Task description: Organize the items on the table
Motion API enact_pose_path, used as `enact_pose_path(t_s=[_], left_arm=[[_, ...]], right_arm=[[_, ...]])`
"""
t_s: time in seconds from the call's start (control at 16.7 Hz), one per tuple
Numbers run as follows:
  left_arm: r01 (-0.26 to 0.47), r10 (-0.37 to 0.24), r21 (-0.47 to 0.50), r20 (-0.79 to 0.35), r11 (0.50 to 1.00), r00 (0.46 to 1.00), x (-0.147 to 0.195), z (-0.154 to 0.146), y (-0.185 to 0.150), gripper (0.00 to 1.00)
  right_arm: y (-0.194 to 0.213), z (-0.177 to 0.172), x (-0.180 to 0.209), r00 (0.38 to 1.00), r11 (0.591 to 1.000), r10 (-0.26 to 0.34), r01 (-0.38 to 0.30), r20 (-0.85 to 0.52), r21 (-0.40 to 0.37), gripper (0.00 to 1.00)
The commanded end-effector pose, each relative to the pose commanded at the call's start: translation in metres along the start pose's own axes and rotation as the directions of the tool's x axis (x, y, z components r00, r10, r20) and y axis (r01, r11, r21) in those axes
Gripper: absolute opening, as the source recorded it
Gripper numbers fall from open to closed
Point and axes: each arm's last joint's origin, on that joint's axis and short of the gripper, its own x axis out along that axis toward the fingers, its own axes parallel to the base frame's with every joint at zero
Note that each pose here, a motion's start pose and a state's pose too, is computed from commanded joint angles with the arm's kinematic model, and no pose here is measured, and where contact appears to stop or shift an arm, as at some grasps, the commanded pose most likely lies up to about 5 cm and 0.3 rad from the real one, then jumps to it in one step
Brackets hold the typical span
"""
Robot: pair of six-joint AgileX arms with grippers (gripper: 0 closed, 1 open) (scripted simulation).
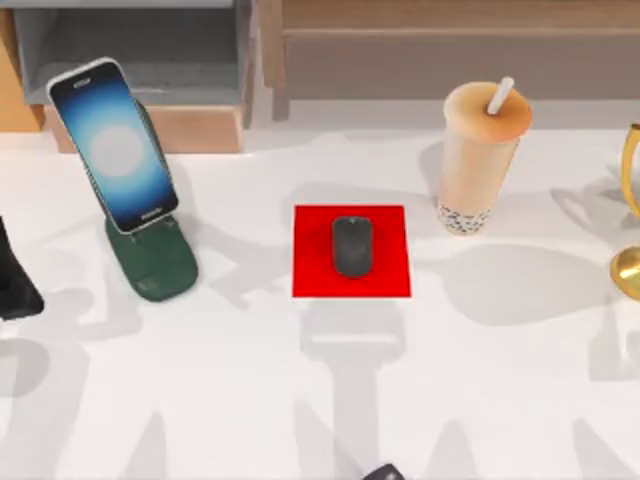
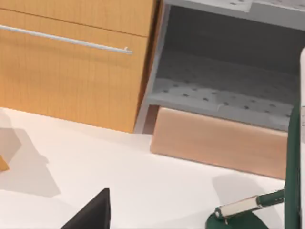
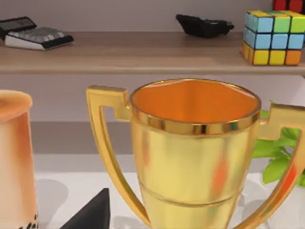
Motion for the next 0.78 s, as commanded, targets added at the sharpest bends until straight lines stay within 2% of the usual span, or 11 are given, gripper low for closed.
enact_pose_path(t_s=[0.18,0.36,0.78], left_arm=[[0.054,-0.062,0.083,0.104,0.995,0.993,-0.008,-0.024,0.014,1.00],[0.075,-0.099,0.153,0.157,0.985,0.983,-0.008,-0.041,0.021,1.00],[0.078,-0.107,0.171,0.167,0.982,0.980,-0.008,-0.045,0.023,1.00]], right_arm=[[0.000,0.000,0.000,1.000,1.000,0.000,0.000,0.000,0.000,1.00],[0.000,0.000,0.000,1.000,1.000,0.000,0.000,0.000,0.000,1.00],[0.000,0.000,0.000,1.000,1.000,0.000,0.000,0.000,0.000,1.00]])
